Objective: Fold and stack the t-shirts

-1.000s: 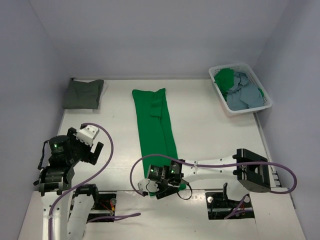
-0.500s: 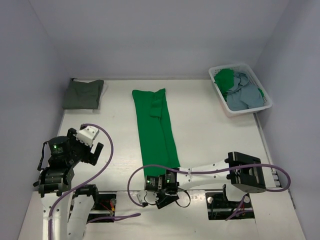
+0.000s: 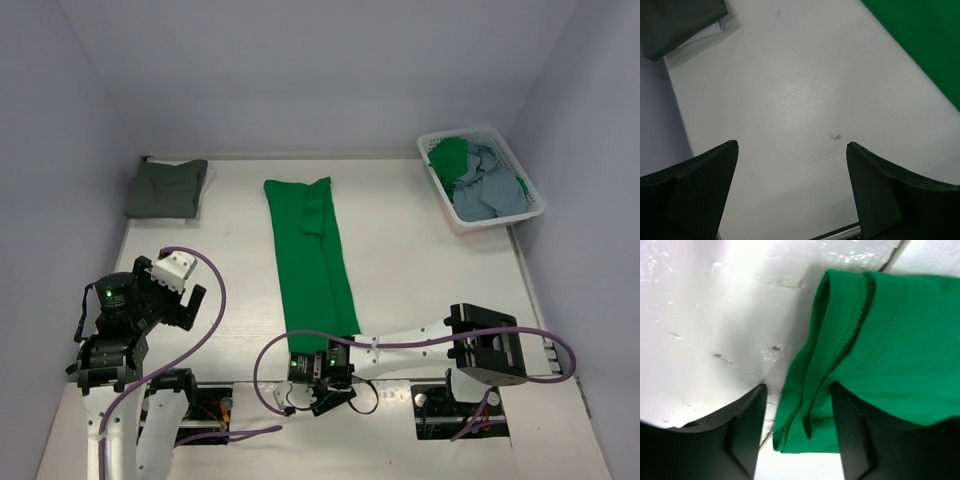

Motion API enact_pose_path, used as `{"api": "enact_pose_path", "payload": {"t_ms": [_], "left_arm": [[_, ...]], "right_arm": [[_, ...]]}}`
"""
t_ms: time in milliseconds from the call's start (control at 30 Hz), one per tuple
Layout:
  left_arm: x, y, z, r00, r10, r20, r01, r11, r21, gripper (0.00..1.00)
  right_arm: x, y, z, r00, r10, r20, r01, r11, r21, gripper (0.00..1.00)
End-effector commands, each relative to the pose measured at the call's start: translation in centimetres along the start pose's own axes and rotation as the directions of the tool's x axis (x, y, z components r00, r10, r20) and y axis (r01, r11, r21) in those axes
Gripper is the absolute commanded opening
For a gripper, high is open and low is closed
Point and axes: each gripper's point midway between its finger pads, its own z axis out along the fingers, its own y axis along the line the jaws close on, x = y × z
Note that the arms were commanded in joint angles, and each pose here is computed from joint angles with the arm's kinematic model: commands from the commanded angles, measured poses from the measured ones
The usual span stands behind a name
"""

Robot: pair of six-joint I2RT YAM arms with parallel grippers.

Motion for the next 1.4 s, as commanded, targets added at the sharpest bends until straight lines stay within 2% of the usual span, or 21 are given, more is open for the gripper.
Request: {"api": "enact_pose_path", "payload": {"t_ms": [0,233,267,433,733,1167,1367], "left_arm": [[-1.6,0.5,0.0,0.998,0.003,0.055,-0.002,1.0,-0.01,0.83],[-1.6,0.5,-0.2,0.998,0.001,0.06,0.0,1.0,-0.01,0.83],[-1.7,0.5,-0.2,0.998,-0.001,0.06,0.001,1.0,-0.009,0.83],[-1.6,0.4,-0.2,0.998,-0.002,0.061,0.002,1.0,-0.006,0.83],[-1.6,0.3,-0.3,0.998,0.002,0.067,-0.001,1.0,-0.006,0.83],[-1.5,0.2,-0.3,0.998,0.005,0.068,-0.004,1.0,-0.005,0.83],[-1.5,0.3,-0.3,0.998,0.005,0.069,-0.005,1.0,-0.007,0.83]], "right_arm": [[0.0,0.5,2.9,1.0,-0.003,0.0,0.003,1.0,-0.026,0.47],[0.0,0.0,2.9,1.0,-0.017,0.007,0.017,1.0,-0.024,0.29],[-0.1,-0.1,2.8,1.0,-0.018,0.011,0.018,1.0,-0.021,0.21],[-0.9,-0.5,2.0,0.998,-0.024,0.052,0.024,1.0,0.0,0.01],[-1.7,-2.0,0.0,0.995,-0.032,0.094,0.025,0.996,0.082,0.0],[-3.8,-6.9,-6.1,0.976,-0.023,0.216,-0.029,0.972,0.234,0.0],[-3.1,-8.5,-7.4,0.976,-0.027,0.218,-0.033,0.964,0.264,0.0]]}}
